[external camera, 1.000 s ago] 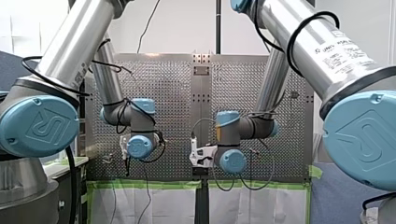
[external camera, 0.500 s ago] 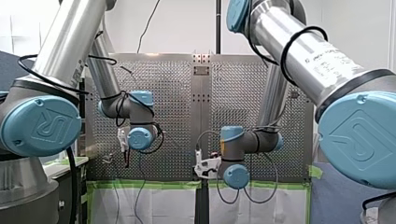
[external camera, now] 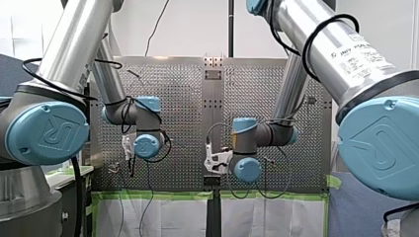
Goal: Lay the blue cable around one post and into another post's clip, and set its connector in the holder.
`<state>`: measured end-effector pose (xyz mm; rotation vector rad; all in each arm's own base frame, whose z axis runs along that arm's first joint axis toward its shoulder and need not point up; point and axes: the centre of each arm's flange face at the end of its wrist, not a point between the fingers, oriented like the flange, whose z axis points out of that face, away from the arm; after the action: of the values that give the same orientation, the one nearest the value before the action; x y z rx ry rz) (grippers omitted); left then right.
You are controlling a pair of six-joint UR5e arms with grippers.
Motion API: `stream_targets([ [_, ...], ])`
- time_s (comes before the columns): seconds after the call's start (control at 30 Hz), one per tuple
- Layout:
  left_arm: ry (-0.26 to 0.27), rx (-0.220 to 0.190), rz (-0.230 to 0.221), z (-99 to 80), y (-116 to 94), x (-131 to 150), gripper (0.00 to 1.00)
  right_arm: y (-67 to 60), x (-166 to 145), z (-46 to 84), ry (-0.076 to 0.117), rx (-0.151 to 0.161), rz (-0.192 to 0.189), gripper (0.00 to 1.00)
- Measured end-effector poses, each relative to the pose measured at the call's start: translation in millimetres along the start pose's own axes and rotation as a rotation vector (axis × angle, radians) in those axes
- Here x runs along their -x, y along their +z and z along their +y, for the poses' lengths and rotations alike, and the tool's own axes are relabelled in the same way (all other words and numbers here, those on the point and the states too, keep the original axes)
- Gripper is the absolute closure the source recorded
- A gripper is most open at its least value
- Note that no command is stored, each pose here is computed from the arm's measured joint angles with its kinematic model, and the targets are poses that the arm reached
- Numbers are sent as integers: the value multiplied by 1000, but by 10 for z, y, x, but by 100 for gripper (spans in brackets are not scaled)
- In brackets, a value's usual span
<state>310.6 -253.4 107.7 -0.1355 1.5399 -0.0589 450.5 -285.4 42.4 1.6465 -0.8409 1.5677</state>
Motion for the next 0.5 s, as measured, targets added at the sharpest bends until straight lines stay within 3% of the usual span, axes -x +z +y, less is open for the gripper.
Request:
stream_targets([
  [0.13, -1, 6, 0, 17, 17, 2, 93, 29, -163, -10, 4, -1, 13, 100],
  [0.5, -33, 26, -11, 56, 100, 95, 93, 275, -804, -138, 11, -28, 92, 100],
])
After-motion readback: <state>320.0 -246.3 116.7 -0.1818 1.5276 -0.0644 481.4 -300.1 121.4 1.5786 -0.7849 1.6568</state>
